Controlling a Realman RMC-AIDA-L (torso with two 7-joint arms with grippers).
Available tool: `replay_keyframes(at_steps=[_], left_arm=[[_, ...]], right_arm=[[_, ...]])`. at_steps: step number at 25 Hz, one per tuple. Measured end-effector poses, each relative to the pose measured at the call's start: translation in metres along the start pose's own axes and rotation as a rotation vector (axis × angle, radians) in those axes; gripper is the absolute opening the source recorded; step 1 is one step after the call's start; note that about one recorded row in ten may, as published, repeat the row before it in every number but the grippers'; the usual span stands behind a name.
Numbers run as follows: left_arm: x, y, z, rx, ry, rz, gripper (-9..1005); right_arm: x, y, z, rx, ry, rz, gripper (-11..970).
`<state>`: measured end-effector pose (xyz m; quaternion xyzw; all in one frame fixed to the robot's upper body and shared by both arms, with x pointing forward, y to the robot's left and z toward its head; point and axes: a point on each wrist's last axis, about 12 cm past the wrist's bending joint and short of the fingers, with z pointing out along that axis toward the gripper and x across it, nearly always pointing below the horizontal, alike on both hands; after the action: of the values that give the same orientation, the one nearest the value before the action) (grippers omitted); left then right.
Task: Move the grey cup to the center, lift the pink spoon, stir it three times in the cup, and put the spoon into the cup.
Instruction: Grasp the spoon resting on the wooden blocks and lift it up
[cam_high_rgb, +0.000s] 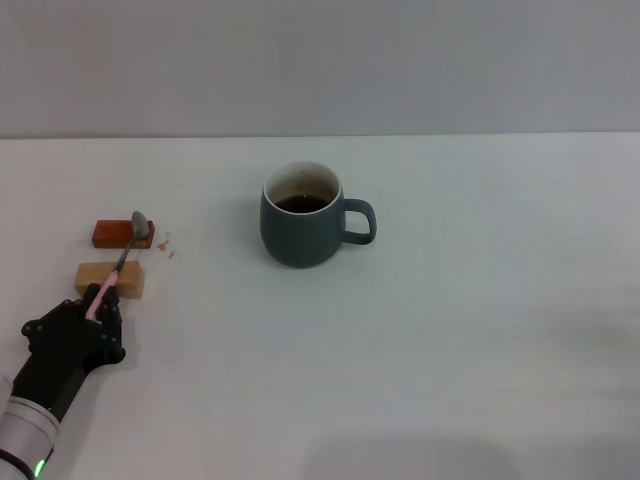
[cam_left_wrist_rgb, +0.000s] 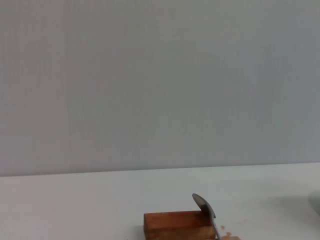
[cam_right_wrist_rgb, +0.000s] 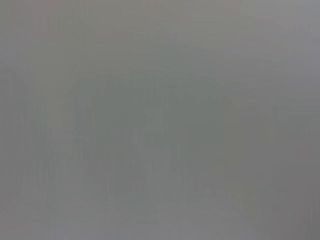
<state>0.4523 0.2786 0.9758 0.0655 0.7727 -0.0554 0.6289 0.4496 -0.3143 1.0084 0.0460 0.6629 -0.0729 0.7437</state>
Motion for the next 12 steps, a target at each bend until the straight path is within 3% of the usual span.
replay_keyframes(at_steps=[12], left_arm=[[-0.015,-0.006,0.002,0.021,-0.095,0.027,150]], right_arm=[[0.001,-0.001,-0.002,0.003,0.006,-0.001,-2]])
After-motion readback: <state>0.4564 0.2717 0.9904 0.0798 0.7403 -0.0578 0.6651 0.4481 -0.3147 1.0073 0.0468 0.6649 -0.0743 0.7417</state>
